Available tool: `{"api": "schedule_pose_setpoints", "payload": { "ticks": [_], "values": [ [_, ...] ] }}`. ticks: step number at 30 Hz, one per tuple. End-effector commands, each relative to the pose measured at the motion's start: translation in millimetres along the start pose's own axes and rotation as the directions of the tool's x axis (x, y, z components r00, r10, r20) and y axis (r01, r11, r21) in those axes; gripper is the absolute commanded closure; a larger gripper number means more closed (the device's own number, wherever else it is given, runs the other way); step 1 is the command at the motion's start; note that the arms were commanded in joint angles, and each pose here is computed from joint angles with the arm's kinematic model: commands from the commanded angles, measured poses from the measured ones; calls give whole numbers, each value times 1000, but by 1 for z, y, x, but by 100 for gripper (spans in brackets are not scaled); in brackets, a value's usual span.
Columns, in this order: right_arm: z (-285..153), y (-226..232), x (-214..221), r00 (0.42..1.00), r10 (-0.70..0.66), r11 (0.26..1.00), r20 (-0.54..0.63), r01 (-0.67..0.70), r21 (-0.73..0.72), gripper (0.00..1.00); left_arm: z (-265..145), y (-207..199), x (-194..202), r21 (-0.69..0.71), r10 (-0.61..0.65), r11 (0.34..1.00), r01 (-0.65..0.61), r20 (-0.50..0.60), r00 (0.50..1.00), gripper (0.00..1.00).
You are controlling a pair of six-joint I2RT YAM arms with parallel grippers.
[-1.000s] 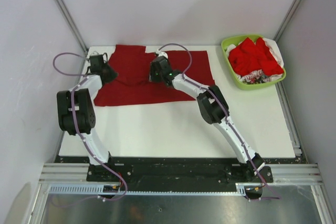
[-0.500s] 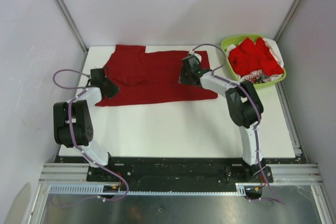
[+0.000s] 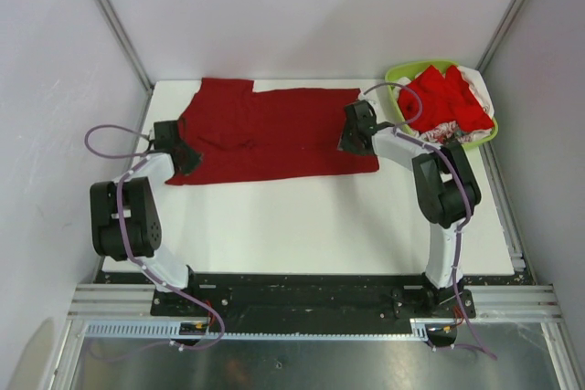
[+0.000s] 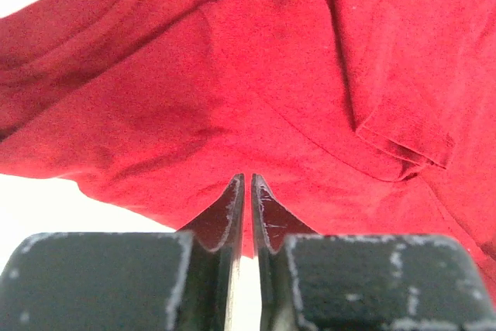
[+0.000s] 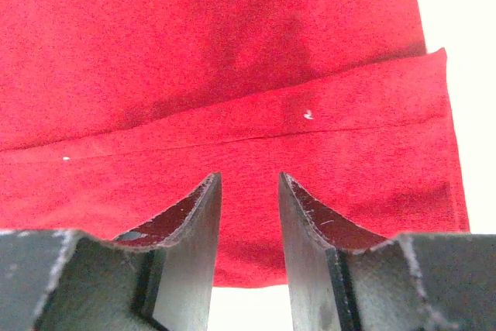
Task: Fold and stack the t-shirts
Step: Fold the flattened tshirt in 1/3 of the way
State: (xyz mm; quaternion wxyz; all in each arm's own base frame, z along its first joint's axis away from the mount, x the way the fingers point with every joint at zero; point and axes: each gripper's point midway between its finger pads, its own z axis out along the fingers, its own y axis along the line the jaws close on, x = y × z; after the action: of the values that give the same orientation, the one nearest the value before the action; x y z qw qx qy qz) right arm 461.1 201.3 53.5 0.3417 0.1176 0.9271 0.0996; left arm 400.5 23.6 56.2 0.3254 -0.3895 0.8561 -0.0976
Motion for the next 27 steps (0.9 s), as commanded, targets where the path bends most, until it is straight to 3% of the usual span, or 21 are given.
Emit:
{"api": "schedule_pose_setpoints", "payload": {
  "ticks": [1, 17, 27],
  "values": [
    [-13, -12, -13, 1000, 0, 1000, 29, -1, 12, 60, -5, 17, -14, -74, -28, 997, 33, 64, 998, 91],
    [7, -47, 17, 999, 17, 997, -50, -13, 79, 61, -8, 84, -11, -344, -15, 937, 56, 120, 993, 96],
    [-8, -61, 44, 996, 46, 993, -80, -37, 112, 62, -34, 123, -17, -484, 4, 872, 76, 163, 987, 96]
  ]
}}
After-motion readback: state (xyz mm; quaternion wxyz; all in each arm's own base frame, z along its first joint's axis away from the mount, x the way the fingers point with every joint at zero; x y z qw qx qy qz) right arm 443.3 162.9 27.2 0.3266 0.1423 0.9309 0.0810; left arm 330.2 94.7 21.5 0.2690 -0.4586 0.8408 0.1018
